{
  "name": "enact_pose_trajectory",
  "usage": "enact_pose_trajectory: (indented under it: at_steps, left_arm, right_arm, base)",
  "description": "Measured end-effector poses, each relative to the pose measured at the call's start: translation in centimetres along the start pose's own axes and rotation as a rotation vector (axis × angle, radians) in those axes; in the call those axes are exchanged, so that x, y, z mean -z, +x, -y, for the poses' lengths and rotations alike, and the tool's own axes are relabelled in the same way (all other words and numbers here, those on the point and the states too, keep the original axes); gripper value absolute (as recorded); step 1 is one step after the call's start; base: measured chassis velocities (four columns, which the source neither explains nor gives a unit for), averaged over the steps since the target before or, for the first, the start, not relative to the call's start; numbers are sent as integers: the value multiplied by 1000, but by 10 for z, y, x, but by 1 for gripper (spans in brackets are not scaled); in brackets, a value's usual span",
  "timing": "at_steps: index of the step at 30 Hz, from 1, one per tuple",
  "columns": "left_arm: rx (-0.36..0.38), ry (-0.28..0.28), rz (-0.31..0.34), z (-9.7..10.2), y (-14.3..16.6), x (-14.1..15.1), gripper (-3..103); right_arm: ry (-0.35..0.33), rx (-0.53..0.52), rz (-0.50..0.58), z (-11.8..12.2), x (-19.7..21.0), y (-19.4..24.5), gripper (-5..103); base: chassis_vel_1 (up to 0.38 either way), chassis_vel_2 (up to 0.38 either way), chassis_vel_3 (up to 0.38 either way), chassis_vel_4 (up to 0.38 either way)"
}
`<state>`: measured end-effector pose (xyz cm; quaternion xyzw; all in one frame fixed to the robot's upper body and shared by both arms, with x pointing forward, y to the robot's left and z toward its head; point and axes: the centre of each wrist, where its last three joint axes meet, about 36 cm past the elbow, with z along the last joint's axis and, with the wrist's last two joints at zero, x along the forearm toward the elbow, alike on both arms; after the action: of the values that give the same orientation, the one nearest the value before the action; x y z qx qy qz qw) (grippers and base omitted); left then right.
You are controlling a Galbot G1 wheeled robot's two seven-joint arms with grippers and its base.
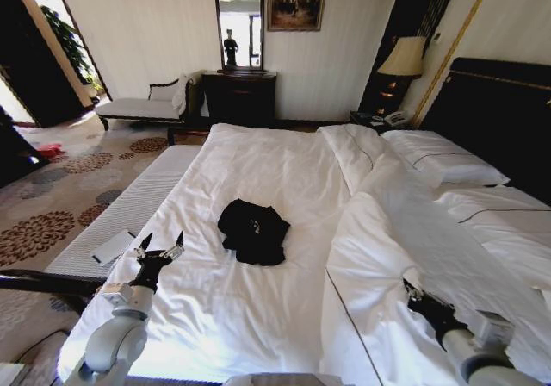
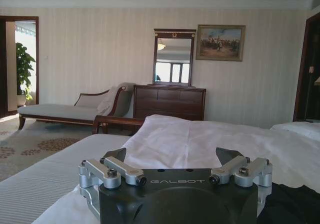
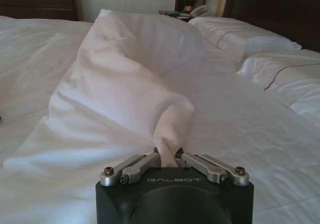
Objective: Fold the clothes on the bed.
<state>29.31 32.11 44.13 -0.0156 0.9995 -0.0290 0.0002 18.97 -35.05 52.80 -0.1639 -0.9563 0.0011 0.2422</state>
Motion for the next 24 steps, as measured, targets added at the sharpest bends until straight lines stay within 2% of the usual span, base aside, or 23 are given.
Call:
enact_pose_trajectory:
  at_steps: [5, 8, 9, 18, 24]
  left_arm:
    - [1, 3, 4, 1, -2, 2, 100]
    - [-4, 4, 3, 2, -2, 3, 100]
    - [-4, 4, 3, 2, -2, 3, 100]
    - [-8, 8, 4, 3, -6, 3, 100]
    - [-7, 8, -3, 3, -7, 1, 100]
  right_arm:
    - [5, -85, 37, 16, 7, 3, 1]
    - [9, -178, 57, 37, 10, 5, 1]
    - [9, -178, 57, 37, 10, 5, 1]
    - [23, -378, 45, 87, -6, -2, 1]
    - [9, -456, 27, 109, -15, -2, 1]
  base:
    - [0, 0, 0, 0]
    - [0, 0, 0, 0]
    - [0, 0, 0, 0]
    - [0, 0, 0, 0]
    - [0, 0, 0, 0]
